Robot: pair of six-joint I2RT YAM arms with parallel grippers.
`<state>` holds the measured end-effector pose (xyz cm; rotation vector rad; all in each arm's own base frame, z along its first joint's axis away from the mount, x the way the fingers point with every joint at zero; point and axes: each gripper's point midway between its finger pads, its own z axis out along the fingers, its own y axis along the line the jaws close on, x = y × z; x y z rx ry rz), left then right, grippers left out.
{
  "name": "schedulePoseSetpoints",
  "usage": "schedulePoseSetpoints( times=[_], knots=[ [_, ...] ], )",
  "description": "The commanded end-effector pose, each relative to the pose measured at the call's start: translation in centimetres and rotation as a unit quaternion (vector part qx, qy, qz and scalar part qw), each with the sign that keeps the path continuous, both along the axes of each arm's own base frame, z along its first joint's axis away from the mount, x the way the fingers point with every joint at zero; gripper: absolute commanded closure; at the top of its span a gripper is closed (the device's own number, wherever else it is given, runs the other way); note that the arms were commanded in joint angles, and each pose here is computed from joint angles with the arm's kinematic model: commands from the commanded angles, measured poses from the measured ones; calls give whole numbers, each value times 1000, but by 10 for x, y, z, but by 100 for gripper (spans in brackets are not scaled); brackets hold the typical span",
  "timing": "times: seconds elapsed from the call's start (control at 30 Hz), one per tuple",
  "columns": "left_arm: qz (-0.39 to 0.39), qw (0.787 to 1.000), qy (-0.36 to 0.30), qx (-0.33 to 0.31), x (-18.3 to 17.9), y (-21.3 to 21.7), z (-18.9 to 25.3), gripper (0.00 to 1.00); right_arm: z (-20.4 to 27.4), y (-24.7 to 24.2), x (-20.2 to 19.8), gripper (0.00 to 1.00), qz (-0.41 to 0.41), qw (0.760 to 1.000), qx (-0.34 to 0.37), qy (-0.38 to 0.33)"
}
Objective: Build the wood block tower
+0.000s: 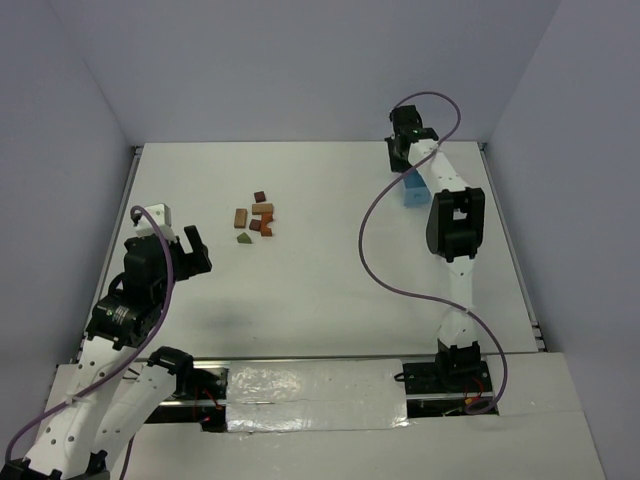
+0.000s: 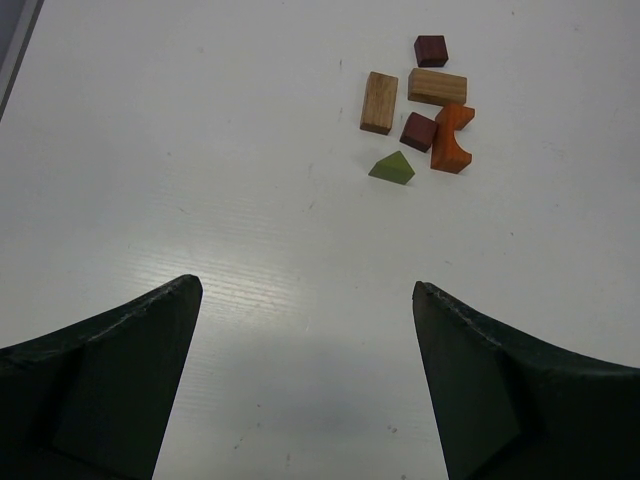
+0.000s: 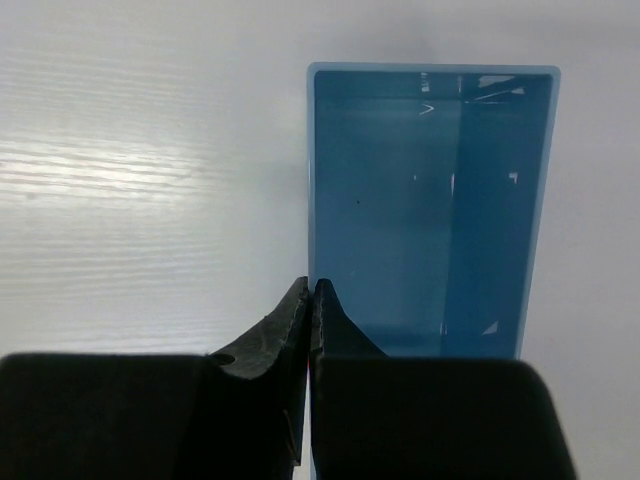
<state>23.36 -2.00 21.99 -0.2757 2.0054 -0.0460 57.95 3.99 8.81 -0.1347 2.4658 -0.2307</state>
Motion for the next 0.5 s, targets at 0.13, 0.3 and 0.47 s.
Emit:
schedulePoseSetpoints(
  times=[0.13,0.3,0.47],
  knots=[
    [-7,1000,-21,2,7,-3,11,0,12,45,19,95,-22,994,101,-47],
    [-8,1000,-25,0,6,-3,13,0,12,44,17,64,-41,993,105,-43],
    [-10,1000,-23,0,6,-4,12,0,69,53,6,4,-42,986,140,-83]
  ],
)
